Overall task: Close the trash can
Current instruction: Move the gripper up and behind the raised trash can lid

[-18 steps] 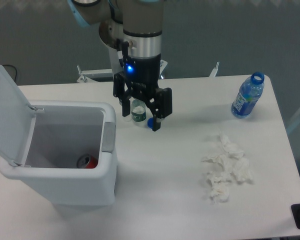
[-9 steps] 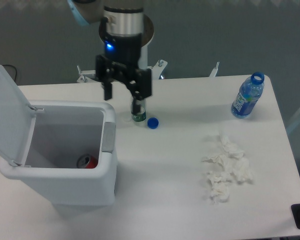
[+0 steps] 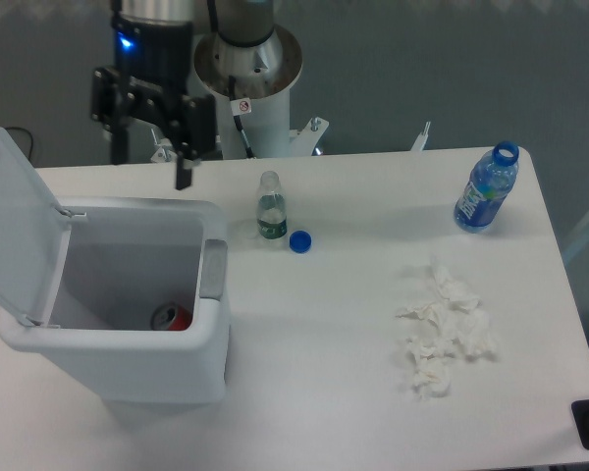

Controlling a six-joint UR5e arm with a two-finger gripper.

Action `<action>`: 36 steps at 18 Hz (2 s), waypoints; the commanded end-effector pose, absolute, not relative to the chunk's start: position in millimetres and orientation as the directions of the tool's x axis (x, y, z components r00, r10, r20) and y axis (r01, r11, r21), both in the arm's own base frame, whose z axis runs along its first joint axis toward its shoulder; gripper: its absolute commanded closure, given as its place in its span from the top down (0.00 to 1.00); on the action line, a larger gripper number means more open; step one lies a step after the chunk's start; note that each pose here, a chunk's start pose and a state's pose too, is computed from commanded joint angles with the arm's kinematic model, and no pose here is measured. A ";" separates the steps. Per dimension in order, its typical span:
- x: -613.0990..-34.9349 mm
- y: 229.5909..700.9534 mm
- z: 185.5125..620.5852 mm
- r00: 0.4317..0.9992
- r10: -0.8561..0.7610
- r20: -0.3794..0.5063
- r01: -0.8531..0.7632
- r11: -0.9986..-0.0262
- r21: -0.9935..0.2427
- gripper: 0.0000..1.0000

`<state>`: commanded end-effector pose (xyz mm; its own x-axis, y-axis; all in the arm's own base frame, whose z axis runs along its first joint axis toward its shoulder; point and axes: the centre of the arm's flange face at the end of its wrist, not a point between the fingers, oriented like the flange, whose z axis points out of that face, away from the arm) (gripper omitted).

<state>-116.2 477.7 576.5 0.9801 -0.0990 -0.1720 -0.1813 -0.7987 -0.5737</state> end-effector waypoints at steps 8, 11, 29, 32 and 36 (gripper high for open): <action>-10.0 482.5 583.5 0.985 -0.168 0.023 -0.119 -0.778 -0.617 1.00; 10.9 485.0 582.0 0.978 -0.205 0.032 -0.142 -0.775 -0.616 1.00; 39.1 558.5 577.5 0.957 -0.291 0.001 -0.229 -0.757 -0.612 1.00; 31.9 561.4 573.2 0.966 -0.255 -0.037 -0.227 -0.774 -0.591 1.00; 25.2 565.5 568.9 0.972 -0.224 -0.072 -0.224 -0.785 -0.577 1.00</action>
